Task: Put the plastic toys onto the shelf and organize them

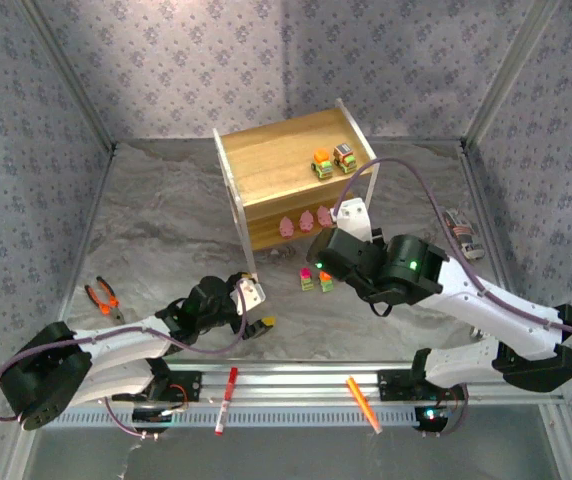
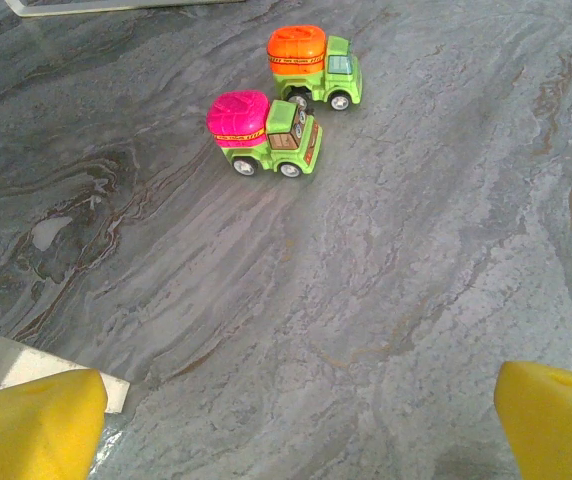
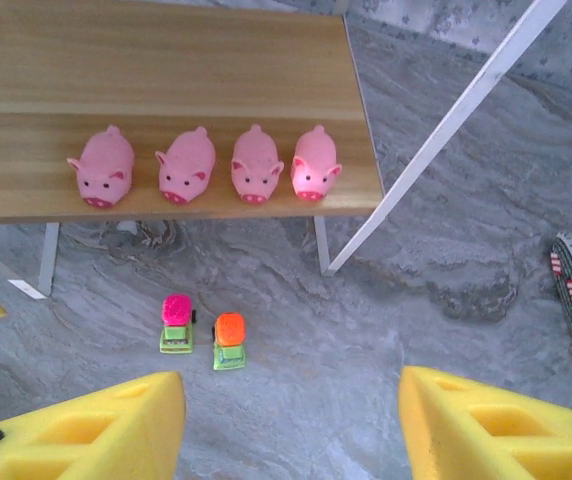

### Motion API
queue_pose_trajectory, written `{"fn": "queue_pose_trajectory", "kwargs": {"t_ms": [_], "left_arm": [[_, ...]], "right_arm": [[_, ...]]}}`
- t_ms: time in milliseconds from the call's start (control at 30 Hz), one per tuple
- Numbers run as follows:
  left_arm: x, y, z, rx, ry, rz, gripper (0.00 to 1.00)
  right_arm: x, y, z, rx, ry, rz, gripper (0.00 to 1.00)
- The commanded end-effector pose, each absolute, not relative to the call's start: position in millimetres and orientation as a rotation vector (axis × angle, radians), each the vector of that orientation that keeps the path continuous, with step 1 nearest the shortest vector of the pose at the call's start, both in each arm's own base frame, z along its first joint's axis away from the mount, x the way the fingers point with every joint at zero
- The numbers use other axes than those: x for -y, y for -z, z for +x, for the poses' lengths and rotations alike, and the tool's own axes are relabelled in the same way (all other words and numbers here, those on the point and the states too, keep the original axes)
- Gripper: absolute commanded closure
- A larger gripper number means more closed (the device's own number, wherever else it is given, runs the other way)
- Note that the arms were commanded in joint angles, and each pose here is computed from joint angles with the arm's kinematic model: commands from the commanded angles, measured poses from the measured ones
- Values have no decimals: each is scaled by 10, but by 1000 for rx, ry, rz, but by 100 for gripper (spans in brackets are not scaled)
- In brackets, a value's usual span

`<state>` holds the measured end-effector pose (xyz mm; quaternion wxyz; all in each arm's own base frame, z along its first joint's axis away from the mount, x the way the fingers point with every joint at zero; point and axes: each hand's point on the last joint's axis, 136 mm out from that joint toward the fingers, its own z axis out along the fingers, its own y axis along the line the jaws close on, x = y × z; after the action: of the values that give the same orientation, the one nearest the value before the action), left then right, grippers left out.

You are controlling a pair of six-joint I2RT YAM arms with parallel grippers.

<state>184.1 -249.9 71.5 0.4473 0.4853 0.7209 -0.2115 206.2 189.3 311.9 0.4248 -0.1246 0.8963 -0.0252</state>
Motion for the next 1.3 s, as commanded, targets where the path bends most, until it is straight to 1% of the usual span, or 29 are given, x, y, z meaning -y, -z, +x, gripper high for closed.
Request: {"fn": "queue_pose_trajectory", "kwargs": {"t_ms": [0, 200, 333, 400, 467, 633, 900, 1133, 1267], "left_arm": [[2570, -801, 1858, -1749, 528, 1218, 0], [2570, -805, 1855, -1747, 529, 1218, 0], [2569, -803, 1858, -1748, 529, 1217, 0], [2570, -803, 1856, -1747, 529, 1218, 0], [2570, -802, 1855, -1748, 529, 1218, 0], [2570, -801, 1854, -1747, 529, 1219, 0], [2570, -804, 1856, -1747, 528, 1219, 0], [2567, -798, 1857, -1749, 527, 1219, 0], [2569, -806, 1860, -1748, 526, 1218, 0]], "right_arm": [[-1910, -3031, 2056, -2241, 29, -237, 38], [-1981, -2698, 2021, -2297, 17, -228, 30], [-2046, -2460, 2023, -2336, -15, -218, 28], [-2049, -2342, 2038, -2353, -12, -206, 24], [-2050, -2254, 2050, -2367, -13, -196, 23], [-2006, -1957, 2073, -2416, 3, -180, 25], [-2032, -1511, 2155, -2499, -43, -161, 38], [-2179, -1161, 2260, -2578, -66, -212, 43], [-2194, -1040, 2302, -2602, -69, -220, 43]]}}
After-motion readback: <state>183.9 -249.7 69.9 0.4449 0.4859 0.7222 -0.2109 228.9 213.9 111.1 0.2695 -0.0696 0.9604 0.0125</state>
